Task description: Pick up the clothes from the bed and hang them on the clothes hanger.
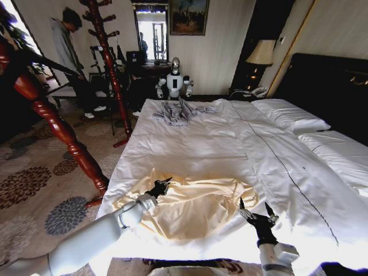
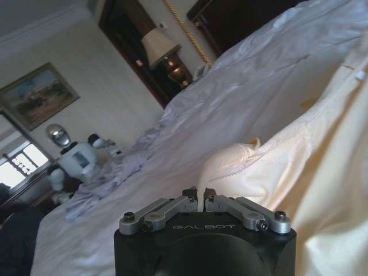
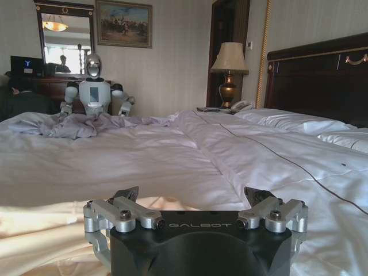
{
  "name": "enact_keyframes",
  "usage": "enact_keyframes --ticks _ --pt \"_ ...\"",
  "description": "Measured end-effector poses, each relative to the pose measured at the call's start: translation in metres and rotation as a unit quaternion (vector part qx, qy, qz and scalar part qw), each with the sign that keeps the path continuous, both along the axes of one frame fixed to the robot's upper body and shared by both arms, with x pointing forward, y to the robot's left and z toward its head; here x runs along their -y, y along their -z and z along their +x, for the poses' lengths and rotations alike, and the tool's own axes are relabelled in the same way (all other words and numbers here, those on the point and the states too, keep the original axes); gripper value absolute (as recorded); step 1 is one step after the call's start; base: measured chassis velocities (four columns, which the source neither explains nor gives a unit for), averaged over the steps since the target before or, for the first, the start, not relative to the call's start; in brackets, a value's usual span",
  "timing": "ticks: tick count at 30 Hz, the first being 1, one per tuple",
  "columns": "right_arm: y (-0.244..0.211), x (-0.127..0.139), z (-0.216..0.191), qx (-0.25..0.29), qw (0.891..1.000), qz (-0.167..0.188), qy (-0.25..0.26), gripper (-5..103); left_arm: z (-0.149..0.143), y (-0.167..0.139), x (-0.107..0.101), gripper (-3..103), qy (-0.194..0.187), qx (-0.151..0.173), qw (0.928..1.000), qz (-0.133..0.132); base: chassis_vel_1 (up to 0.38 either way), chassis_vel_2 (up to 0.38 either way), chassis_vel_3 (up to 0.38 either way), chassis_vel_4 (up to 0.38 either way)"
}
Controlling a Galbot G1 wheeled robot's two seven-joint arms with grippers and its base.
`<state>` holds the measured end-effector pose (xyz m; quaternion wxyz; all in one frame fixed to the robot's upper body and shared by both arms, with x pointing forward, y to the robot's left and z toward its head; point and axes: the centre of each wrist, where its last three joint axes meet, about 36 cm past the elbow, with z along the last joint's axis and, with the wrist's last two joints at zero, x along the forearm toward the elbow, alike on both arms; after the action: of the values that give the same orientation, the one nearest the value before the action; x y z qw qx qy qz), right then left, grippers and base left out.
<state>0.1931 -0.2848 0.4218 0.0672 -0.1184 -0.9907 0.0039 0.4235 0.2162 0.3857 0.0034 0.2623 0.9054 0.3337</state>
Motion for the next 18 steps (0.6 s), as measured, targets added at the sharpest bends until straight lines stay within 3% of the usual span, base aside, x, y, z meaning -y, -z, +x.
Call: enact_keyframes --ticks 2,3,5,6,8,12,13,18 --pt "-0.004 0.010 0.003 -0.003 1.000 0.000 0.002 100 0.010 -0.011 -0.011 1 -0.043 0.003 0.9987 -0.026 0.000 0.000 0.000 0.000" --pt "-0.011 0.021 0.007 -0.005 1.000 0.006 0.004 100 0.019 -0.023 -0.029 1 -0.096 -0.002 0.9938 -0.056 0.000 0.000 0.000 0.000" --pt "-0.019 0.031 0.012 -0.006 1.000 0.013 0.005 100 0.020 -0.033 -0.047 1 -0.134 -0.004 0.9880 -0.077 0.000 0.000 0.000 0.000" --pt "-0.019 0.031 0.012 -0.006 1.000 0.013 0.005 100 0.020 -0.033 -0.047 1 -0.134 -0.004 0.9880 -0.077 0.000 0.000 0.000 0.000" --pt "-0.028 0.041 0.018 -0.008 1.000 0.020 0.003 100 0.010 -0.039 -0.067 1 -0.161 -0.012 0.9824 -0.093 0.000 0.000 0.000 0.000" --pt "-0.037 0.048 0.024 -0.016 1.000 0.026 -0.002 100 -0.015 -0.045 -0.084 1 -0.170 -0.020 0.9803 -0.099 0.000 0.000 0.000 0.000" --pt "-0.041 0.050 0.027 -0.024 0.999 0.032 -0.009 100 -0.039 -0.042 -0.088 1 -0.170 -0.034 0.9798 -0.100 0.000 0.000 0.000 0.000" --pt "-0.045 0.046 0.020 -0.051 0.998 0.033 -0.015 100 -0.072 -0.022 -0.074 1 -0.162 -0.058 0.9789 -0.111 0.000 0.000 0.000 0.000"
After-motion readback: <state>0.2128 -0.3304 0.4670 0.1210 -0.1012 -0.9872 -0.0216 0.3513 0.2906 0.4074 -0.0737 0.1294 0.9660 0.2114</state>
